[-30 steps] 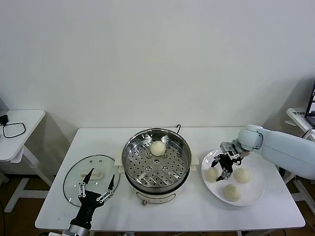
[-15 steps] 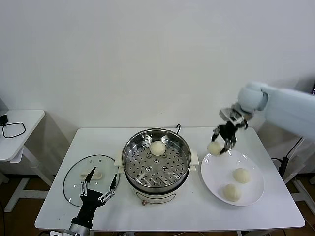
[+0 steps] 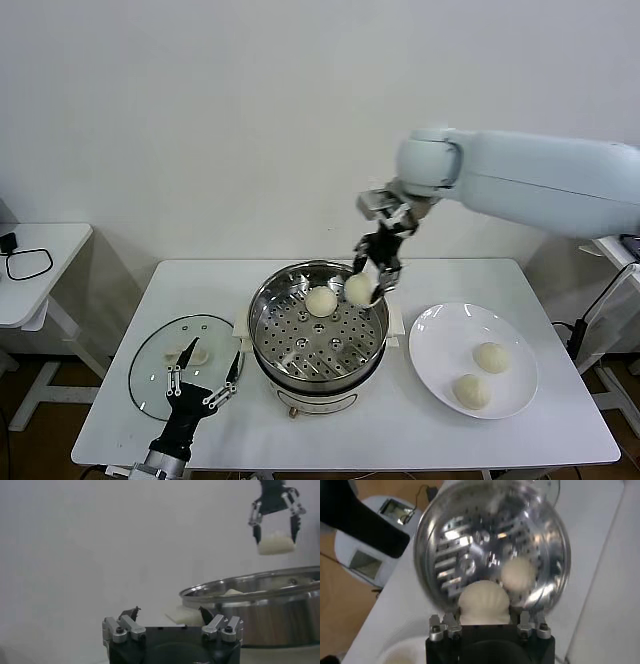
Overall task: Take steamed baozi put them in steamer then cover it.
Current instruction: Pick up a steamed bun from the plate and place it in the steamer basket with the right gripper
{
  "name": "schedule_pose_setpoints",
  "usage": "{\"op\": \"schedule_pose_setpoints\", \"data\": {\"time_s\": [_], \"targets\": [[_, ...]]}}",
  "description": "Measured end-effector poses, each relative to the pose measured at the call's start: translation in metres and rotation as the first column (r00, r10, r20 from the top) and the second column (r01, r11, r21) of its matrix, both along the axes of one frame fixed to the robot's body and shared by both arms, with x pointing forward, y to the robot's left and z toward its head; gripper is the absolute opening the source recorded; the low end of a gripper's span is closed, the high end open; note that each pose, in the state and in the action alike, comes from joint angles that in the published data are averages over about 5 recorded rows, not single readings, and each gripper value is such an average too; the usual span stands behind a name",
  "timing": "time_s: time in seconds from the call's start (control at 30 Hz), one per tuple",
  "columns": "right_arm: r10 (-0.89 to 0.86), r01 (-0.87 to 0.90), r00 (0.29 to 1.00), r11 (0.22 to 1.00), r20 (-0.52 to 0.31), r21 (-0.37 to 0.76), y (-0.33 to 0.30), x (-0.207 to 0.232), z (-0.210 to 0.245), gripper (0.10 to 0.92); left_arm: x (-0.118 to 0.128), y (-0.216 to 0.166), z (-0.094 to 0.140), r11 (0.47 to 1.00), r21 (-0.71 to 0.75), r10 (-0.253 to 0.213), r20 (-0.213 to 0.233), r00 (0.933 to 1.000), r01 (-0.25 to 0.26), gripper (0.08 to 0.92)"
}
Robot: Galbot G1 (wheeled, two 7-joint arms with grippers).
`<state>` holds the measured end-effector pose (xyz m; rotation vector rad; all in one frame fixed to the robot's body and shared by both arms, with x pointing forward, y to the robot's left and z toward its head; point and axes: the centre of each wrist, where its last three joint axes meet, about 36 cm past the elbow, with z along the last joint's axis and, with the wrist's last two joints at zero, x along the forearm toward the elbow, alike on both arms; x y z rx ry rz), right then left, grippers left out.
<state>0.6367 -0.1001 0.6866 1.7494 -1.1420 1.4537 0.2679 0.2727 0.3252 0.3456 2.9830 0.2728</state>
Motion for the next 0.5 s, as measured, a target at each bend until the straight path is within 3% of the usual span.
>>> {"op": "schedule_pose_setpoints", "data": {"time_s": [0.5], "targets": [[0.011, -0.011, 0.999, 1.000, 0.031, 0.000, 0.091, -0.015, -0.058, 0.662, -0.002, 0.003, -0.005, 1.000, 0.003, 0.007, -0.009, 0.9999, -0.007, 0.823]]}}
